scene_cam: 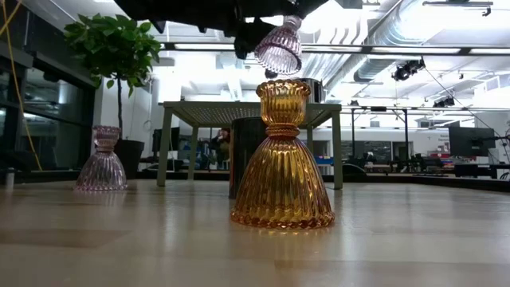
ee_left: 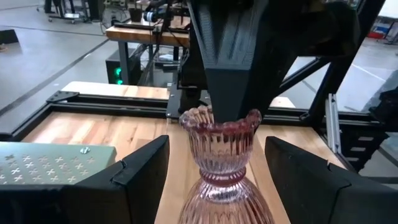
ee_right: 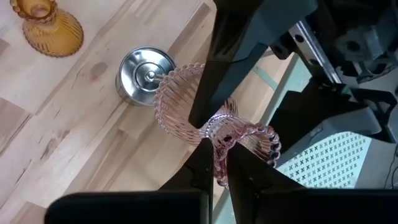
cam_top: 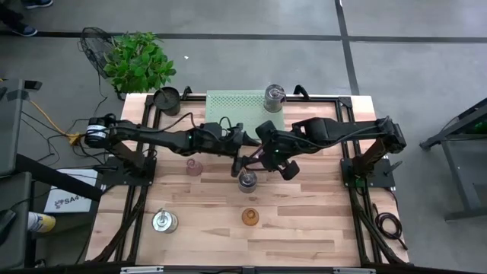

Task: Pick & Place candle stick holders
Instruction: Put the right pink candle holder on the shelf

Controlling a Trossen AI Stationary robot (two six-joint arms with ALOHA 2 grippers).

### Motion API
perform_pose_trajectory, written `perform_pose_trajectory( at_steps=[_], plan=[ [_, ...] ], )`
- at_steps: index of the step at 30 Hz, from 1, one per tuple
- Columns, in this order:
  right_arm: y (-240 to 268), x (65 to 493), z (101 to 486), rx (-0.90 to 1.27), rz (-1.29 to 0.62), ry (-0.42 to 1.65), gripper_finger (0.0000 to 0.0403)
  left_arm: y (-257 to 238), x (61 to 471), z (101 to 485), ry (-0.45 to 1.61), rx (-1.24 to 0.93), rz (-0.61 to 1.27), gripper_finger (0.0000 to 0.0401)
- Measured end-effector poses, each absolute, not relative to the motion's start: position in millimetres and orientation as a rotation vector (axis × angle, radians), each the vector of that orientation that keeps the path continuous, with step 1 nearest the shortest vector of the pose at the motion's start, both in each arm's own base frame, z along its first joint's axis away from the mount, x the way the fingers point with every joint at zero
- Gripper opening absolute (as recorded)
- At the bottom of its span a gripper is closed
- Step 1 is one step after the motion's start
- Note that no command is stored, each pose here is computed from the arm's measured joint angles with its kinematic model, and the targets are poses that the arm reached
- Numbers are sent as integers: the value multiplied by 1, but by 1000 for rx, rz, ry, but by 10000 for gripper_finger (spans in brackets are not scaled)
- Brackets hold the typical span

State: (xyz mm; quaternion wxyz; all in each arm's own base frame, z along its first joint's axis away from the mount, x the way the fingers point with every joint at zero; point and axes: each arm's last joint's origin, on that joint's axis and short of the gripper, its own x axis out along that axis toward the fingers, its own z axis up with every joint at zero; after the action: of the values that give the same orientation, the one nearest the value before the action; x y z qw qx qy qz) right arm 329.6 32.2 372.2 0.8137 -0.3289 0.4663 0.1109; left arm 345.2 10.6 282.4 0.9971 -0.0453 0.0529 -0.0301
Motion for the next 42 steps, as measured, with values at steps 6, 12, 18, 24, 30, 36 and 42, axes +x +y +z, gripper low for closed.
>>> perform_pose_trajectory(
  at_steps=[6, 12, 18, 24, 30, 36, 42],
  plan=[
    [32, 331, 373, -706, 235, 978, 17, 10, 345, 282, 107, -95, -78, 261],
    [32, 332, 374, -708, 232, 968, 17, 10, 345, 282, 112, -100, -77, 245],
    [32, 332, 374, -710, 229, 968, 17, 10, 345, 280, 130, -113, -75, 182],
    [32, 332, 374, -712, 225, 969, 17, 10, 345, 280, 132, -127, -78, 118],
    [32, 332, 374, -713, 222, 970, 17, 10, 345, 280, 133, -127, -79, 118],
    [32, 332, 374, -709, 220, 969, 17, 10, 345, 280, 132, -124, -81, 118],
    [32, 333, 375, -678, 202, 955, 66, 10, 345, 280, 130, -113, -81, 117]
  ],
)
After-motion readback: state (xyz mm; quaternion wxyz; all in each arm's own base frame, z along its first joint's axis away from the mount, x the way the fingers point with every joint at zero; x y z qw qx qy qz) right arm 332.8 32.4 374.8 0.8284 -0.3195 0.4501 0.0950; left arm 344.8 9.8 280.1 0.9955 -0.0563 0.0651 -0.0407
